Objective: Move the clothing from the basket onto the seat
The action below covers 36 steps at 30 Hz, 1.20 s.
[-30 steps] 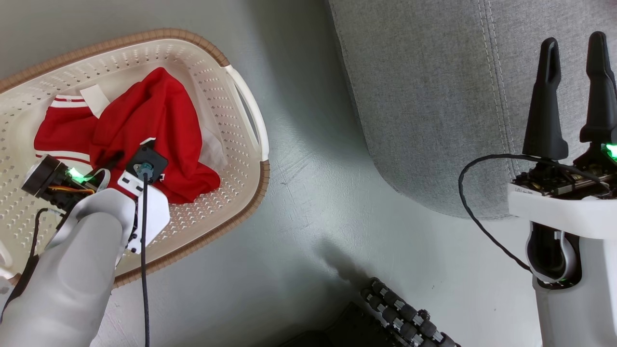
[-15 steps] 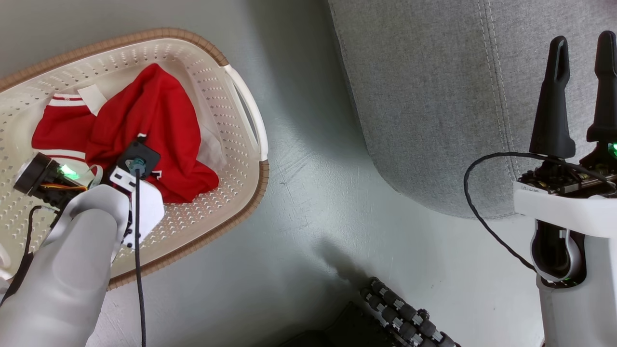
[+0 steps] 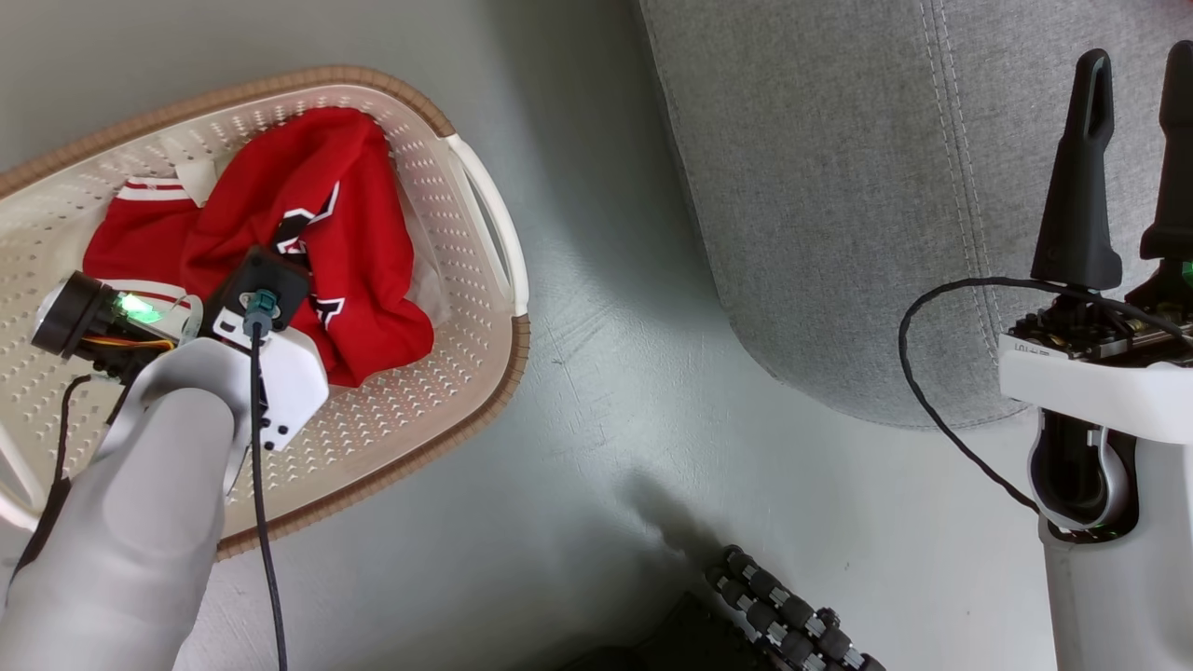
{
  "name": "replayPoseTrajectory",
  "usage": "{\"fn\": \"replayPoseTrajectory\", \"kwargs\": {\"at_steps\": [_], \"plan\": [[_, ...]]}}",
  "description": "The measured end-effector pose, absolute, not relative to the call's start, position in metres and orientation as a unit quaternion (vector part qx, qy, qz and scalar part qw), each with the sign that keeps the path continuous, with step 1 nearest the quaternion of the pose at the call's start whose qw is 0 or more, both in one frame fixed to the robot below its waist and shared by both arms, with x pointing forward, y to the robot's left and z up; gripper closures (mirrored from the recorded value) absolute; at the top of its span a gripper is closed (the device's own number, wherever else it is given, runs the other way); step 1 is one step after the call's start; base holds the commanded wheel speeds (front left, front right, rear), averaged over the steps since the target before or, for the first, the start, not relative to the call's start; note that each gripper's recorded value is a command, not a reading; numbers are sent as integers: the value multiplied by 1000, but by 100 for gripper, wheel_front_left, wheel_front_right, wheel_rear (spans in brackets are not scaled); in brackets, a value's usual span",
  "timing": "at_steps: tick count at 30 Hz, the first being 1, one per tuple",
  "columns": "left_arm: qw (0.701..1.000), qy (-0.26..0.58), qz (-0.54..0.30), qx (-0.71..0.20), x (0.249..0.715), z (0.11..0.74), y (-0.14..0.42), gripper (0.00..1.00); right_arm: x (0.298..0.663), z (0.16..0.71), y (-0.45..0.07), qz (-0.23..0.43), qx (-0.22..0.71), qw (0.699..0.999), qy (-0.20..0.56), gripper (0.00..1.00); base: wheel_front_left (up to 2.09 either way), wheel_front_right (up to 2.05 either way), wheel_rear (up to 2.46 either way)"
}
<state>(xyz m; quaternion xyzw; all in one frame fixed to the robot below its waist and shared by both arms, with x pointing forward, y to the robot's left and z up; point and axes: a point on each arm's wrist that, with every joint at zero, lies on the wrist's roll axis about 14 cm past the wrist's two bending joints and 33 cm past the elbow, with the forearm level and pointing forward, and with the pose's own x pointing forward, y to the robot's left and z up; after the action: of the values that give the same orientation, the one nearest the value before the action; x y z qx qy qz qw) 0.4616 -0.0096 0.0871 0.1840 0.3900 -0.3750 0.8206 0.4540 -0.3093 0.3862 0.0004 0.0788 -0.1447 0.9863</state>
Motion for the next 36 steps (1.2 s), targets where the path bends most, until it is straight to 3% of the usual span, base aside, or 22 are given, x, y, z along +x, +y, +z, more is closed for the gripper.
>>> {"fn": "replayPoseTrajectory", "kwargs": {"at_steps": [36], "plan": [[913,205,-325,140,504,232,-12,100,472,437,-276,-90,-6,996,17,0,0,0,0]]}}
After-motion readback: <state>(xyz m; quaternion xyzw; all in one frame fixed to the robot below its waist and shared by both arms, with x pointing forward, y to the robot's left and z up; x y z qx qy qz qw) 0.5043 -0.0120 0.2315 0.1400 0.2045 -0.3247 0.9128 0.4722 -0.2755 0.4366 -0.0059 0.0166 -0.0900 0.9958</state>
